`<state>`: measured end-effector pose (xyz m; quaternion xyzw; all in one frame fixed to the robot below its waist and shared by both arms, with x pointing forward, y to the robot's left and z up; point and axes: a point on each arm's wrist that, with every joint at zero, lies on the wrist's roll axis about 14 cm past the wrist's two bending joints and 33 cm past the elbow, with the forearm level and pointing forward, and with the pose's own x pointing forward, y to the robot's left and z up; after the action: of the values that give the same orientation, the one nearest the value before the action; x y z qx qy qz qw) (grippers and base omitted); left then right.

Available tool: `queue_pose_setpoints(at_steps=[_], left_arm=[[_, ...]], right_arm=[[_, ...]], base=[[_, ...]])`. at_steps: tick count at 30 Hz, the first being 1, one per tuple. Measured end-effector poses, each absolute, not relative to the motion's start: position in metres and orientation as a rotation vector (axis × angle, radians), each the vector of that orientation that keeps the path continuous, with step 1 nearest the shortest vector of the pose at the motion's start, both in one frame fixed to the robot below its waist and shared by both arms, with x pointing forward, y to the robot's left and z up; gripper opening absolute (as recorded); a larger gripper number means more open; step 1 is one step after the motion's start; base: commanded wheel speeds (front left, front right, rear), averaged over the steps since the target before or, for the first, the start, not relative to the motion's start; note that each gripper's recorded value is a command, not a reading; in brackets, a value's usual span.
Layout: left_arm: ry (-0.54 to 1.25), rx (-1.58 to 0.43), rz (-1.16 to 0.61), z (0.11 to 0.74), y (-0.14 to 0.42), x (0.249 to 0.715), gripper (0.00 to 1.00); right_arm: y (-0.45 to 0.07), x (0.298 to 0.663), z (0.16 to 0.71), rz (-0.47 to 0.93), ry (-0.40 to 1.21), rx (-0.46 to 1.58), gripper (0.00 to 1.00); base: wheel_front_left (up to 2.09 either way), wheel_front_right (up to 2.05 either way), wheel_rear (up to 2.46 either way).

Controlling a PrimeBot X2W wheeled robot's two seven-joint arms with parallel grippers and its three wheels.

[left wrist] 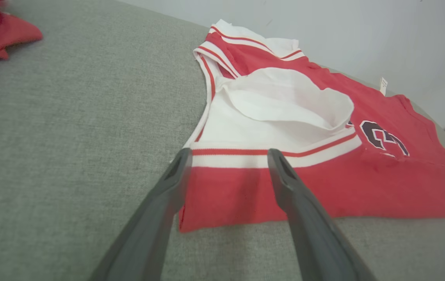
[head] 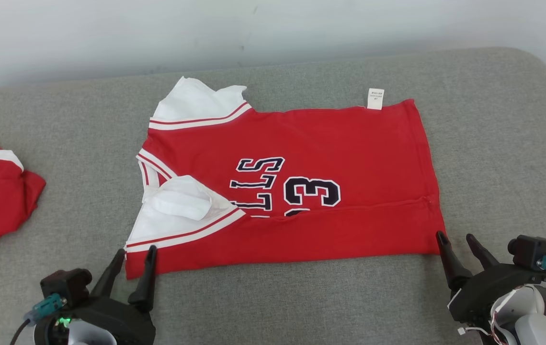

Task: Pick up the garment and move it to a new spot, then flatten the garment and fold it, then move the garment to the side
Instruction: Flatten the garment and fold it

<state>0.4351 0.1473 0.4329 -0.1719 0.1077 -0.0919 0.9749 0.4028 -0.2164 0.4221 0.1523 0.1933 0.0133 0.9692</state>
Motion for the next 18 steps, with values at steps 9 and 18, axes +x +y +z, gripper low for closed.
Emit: queue_pose_setpoints(at_steps=[9, 18], left_arm=[[0.326, -0.308, -0.163, 0.4, 0.152, 0.426, 1.0], [0.336, -0.37, -0.141, 0.394, 0.15, 0.433, 0.0]], right_arm=[[-0.213, 0.412, 0.392, 0.028, 0.469, 0.25, 1.0], [-0.194, 0.424, 0.385, 0.037, 0.468, 0.317, 0.0]], base=[[0.0, 0.0, 0.0], [0.0, 0.0, 0.0]])
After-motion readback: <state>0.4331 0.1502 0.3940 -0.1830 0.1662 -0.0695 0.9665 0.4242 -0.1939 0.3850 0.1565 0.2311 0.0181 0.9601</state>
